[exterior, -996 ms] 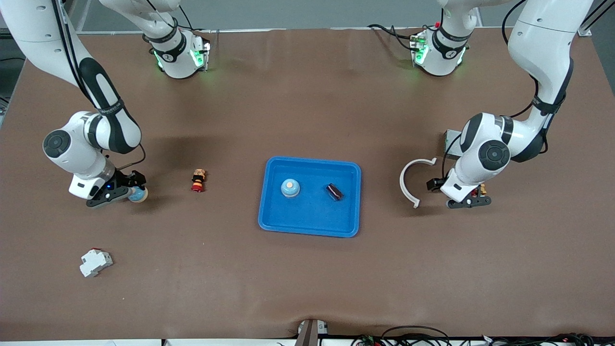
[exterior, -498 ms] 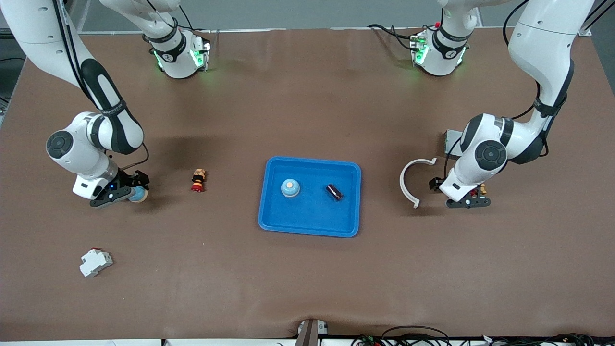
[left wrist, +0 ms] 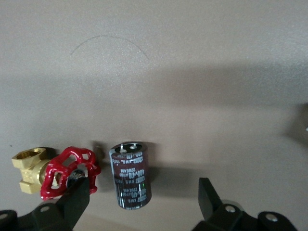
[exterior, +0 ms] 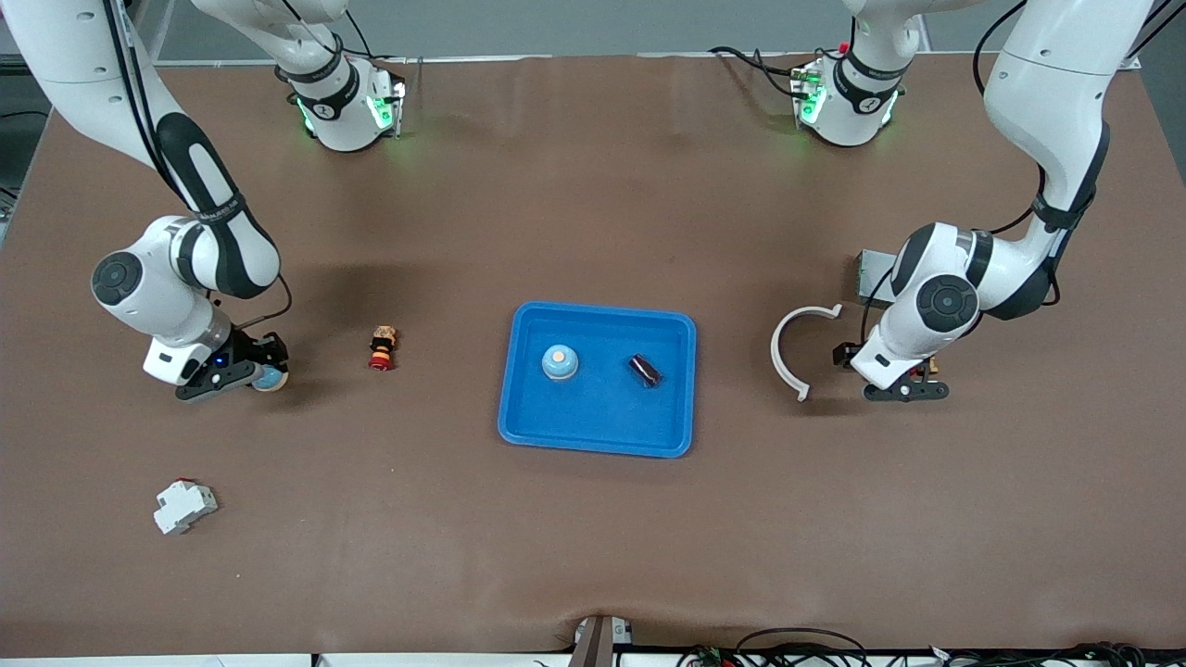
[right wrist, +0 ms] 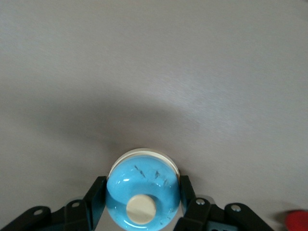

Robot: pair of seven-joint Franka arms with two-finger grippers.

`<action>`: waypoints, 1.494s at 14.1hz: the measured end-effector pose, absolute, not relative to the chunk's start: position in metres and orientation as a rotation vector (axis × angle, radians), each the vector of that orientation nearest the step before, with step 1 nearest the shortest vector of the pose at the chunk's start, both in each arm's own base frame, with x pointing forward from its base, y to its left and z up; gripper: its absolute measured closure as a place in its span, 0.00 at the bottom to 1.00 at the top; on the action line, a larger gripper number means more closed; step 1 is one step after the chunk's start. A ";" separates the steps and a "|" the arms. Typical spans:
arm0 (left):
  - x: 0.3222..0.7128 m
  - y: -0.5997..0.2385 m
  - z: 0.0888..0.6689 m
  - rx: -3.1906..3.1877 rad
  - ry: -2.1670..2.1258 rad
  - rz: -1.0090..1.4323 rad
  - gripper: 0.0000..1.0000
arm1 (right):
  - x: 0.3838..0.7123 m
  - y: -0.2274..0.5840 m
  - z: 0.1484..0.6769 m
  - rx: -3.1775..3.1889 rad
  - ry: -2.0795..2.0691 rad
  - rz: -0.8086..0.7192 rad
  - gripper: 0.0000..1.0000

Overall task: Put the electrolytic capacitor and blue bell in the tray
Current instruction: 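Carry the bell to the tray while the left gripper carries the capacitor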

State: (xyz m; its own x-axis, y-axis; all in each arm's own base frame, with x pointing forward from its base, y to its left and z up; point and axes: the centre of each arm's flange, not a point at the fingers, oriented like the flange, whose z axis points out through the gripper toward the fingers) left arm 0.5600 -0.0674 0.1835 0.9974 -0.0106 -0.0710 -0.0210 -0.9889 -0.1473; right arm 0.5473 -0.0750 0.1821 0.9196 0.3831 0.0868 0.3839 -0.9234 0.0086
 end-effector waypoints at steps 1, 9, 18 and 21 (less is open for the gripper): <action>0.560 -0.068 0.183 -2.991 0.024 0.107 0.00 | 0.549 -0.067 0.183 -3.062 -0.598 -0.120 0.34; 0.559 -0.072 0.167 -3.014 0.011 0.096 0.00 | 0.556 0.106 0.299 -3.032 -0.187 0.061 0.35; 0.563 -0.077 0.171 -3.025 -0.047 0.058 0.51 | 0.512 0.338 0.334 -3.014 0.356 -0.014 0.35; 0.567 -0.078 0.175 -3.021 -0.159 0.035 0.65 | 0.520 0.384 0.323 -3.024 0.470 -0.024 0.35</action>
